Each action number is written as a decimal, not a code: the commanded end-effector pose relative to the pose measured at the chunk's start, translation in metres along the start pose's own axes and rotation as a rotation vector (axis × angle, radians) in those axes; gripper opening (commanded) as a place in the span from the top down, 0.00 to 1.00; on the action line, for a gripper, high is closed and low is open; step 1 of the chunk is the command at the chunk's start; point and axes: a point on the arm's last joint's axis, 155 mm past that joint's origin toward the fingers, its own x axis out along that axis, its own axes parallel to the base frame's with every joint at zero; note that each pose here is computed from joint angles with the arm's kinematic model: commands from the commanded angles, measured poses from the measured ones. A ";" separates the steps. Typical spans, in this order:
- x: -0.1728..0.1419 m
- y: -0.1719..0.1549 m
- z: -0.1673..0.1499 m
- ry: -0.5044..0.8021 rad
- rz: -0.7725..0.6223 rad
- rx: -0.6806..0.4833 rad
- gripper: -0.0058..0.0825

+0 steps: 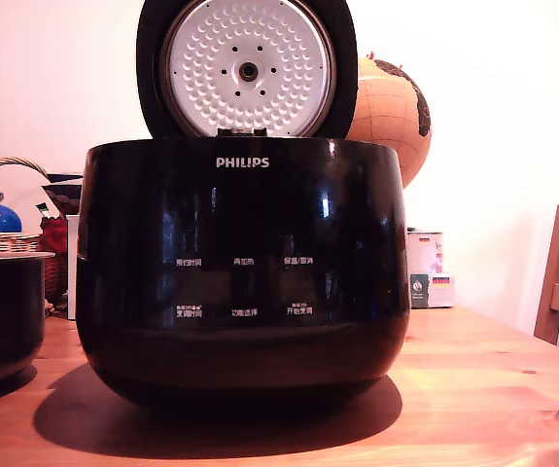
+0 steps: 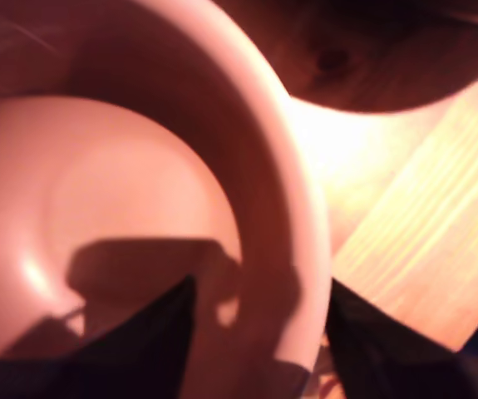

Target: Pick up the metallic pot next to the rice cooker

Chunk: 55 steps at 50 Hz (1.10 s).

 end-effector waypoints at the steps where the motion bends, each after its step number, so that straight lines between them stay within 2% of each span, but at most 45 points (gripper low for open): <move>1: 0.006 -0.006 -0.002 0.017 -0.022 0.012 0.61; 10: 0.007 -0.015 -0.003 0.033 -0.044 0.031 0.96; 26: -0.006 -0.015 -0.004 0.108 -0.003 0.085 0.96; 48: -0.074 -0.019 0.002 0.255 0.068 0.098 0.96; 55: -0.092 -0.019 0.021 0.194 0.122 0.094 0.96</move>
